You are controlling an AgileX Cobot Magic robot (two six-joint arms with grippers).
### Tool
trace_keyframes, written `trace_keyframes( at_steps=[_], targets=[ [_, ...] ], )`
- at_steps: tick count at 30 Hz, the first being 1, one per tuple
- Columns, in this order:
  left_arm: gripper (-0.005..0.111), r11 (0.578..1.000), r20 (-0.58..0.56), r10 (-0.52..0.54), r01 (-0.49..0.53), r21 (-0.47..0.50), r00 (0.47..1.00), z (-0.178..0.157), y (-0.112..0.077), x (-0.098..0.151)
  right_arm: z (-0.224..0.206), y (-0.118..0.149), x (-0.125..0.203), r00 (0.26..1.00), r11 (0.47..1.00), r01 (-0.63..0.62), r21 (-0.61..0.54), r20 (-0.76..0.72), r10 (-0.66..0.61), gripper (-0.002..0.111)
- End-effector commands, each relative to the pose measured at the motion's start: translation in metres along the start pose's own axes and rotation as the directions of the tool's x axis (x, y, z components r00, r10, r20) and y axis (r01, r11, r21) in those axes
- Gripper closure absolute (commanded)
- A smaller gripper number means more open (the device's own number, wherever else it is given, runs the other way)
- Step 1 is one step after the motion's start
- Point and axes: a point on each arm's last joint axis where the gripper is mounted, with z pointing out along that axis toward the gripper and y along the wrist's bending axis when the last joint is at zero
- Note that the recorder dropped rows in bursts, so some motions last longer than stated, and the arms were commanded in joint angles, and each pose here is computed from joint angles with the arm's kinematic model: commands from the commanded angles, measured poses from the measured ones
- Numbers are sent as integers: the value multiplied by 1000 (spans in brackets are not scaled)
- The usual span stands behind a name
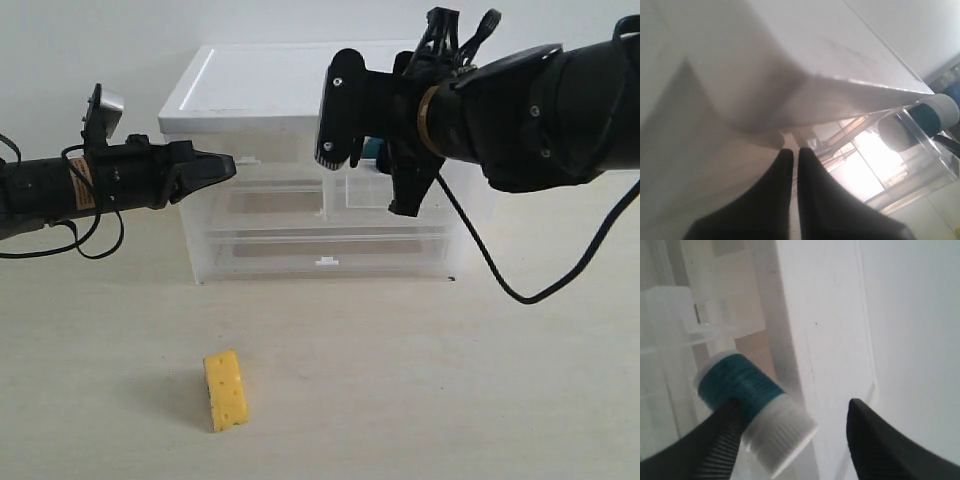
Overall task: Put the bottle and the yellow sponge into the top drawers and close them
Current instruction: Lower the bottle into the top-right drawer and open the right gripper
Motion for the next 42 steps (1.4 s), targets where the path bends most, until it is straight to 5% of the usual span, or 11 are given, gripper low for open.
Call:
trace_keyframes(
  at_steps=[1, 9, 13, 16, 23, 27, 32, 42],
  targets=[
    [103, 993, 65, -43, 50, -107, 997, 0, 12, -8, -4, -12, 4, 998, 996, -58, 70, -37, 60, 53],
    [103, 993, 65, -41, 48, -110, 997, 0, 12, -8, -36, -43, 2, 927, 917, -375, 138, 59, 371, 65],
    [103, 993, 65, -41, 48, -110, 997, 0, 12, -8, -53, -53, 4, 768, 759, -641, 114, 93, 634, 84],
    [103, 993, 65, -41, 48, -110, 997, 0, 12, -8, -60, -47, 8, 638, 636, -770, 47, 40, 769, 109],
    [103, 993, 65, -41, 48, -108, 997, 0, 12, -8, -63, 9, 17, 532, 517, -841, -160, -67, 844, 108],
    [103, 993, 65, -41, 48, -108, 997, 0, 12, -8, -64, 32, 24, 525, 499, -844, -196, -122, 842, 108],
    [103, 993, 65, -41, 48, -106, 997, 0, 12, -8, -57, 38, 34, 533, 519, -846, -125, -166, 829, 108],
    [103, 993, 61, -40, 46, -105, 997, 0, 12, -8, -4, 43, 54, 427, 406, -903, -138, -203, 881, 108]
  ],
)
